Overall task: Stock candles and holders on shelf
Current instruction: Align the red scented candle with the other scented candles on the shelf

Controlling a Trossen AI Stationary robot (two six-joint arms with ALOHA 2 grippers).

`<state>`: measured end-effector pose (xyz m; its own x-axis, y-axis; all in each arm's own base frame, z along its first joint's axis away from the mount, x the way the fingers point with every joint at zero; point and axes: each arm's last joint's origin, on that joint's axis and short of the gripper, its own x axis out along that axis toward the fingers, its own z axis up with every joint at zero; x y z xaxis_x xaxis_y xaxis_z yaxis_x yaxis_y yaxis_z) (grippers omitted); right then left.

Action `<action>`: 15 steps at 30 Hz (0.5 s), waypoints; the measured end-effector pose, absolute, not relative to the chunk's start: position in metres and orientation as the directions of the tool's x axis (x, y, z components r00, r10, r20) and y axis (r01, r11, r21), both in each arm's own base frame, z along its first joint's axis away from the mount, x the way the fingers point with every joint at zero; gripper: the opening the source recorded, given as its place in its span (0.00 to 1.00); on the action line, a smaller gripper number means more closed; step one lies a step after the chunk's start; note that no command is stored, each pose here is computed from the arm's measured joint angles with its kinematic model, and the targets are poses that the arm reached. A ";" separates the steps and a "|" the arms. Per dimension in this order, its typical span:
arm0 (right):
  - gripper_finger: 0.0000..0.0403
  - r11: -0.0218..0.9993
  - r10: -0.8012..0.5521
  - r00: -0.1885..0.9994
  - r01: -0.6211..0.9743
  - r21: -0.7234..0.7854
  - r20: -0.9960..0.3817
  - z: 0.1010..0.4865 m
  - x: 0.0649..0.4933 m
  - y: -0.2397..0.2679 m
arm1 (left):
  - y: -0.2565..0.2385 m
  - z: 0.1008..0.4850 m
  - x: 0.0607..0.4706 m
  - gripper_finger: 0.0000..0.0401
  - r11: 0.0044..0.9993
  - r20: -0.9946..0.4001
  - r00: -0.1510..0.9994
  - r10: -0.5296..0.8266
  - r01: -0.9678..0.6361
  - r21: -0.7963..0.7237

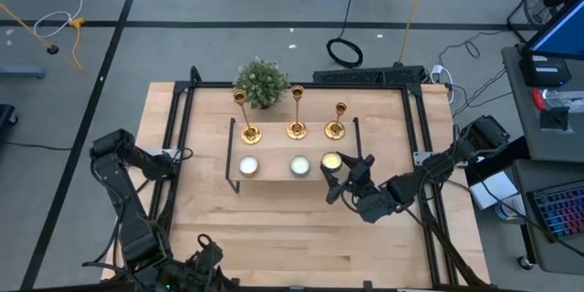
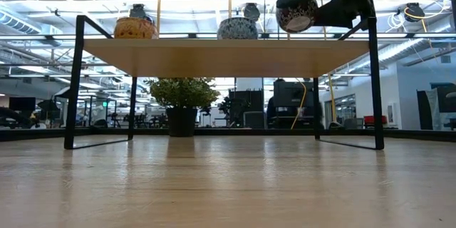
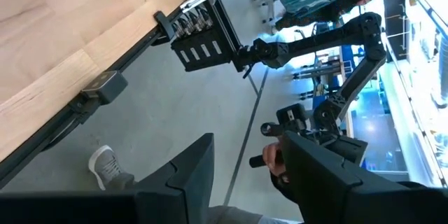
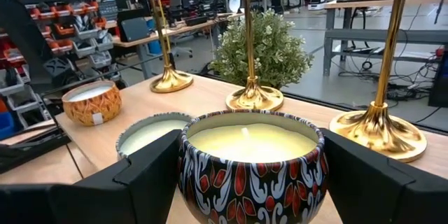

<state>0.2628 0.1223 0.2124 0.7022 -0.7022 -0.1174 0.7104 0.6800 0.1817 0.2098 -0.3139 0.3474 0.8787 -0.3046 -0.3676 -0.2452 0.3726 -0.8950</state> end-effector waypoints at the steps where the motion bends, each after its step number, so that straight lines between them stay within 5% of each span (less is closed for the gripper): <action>1: 0.73 0.683 -0.699 0.705 0.708 0.181 -0.121 0.212 0.263 0.122 | -0.314 0.347 0.210 0.43 0.373 -0.368 0.879 -0.305 -0.245 -0.895; 15: 0.73 0.690 -0.691 0.704 0.710 0.144 -0.164 0.209 0.270 0.108 | -0.314 0.347 0.210 0.43 0.396 -0.376 0.874 -0.309 -0.242 -0.886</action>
<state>0.2695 0.1076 0.2088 0.7043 -0.6907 -0.1640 0.7098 0.6896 0.1436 0.2095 -0.3138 0.3467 0.8735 -0.3087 -0.3764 -0.2417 0.3961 -0.8858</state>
